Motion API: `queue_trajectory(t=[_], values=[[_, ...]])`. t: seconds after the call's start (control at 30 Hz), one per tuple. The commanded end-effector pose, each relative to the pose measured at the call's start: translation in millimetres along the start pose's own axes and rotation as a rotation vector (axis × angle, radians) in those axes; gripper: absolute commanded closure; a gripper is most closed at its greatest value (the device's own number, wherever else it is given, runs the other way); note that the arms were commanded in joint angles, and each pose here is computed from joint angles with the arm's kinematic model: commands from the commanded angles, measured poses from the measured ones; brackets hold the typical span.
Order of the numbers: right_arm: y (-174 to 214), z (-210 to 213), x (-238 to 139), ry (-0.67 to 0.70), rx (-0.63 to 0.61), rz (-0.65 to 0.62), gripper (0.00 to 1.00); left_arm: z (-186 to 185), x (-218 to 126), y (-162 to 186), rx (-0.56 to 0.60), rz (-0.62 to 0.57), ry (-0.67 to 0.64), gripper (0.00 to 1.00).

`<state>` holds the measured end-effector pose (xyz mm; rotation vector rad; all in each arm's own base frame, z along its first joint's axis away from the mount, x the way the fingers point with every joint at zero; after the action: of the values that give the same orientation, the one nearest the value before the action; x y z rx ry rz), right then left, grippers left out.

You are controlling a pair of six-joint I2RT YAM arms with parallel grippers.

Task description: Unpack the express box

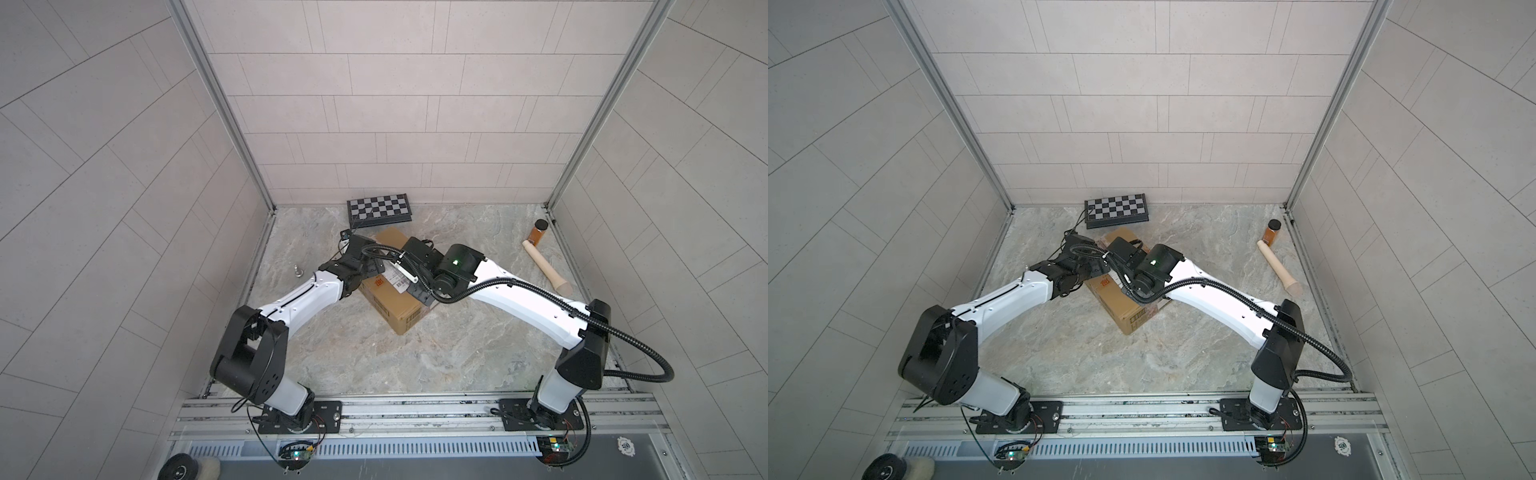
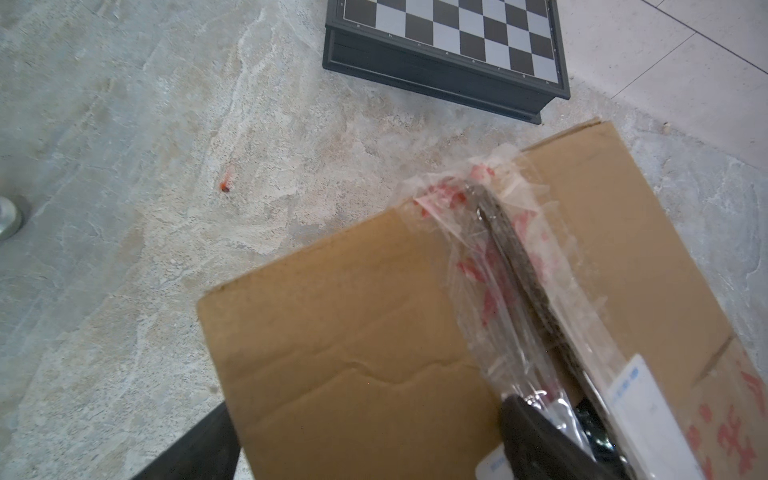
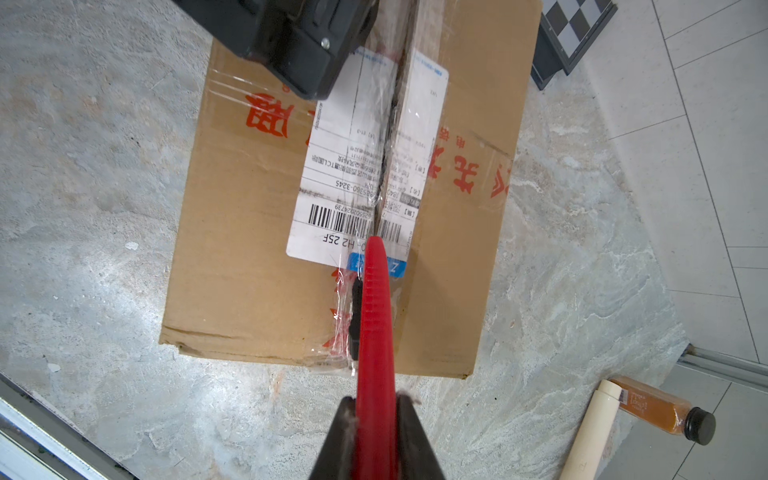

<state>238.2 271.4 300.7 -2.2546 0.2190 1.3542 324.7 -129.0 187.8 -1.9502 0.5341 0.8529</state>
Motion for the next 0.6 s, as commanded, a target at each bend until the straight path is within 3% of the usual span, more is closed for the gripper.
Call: queue_trajectory(t=[0.0,0.27,0.57], values=[[26,4,-8,-0.077,-0.066,0.091,1.0,49,15,36,0.084,0.173,-0.235,0.02],[17,9,-7,-0.172,-0.202,-0.013,1.0,39,-34,-6,0.031,0.096,-0.01,0.0],[14,13,-12,-0.233,-0.313,-0.136,1.0,27,-79,-41,0.156,-0.016,0.038,0.0]])
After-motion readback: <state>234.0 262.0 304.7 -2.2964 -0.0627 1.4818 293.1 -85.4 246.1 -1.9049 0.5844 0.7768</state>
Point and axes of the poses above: each gripper's point midway between its finger pads, its own x axis out along the fingers, its own z axis along the line the jaws close on, y = z × x, the point moved 9 cm from there along -x, back along the fingers, and after that the axes turned 10 degrees about -x, right-handed, at the moved point
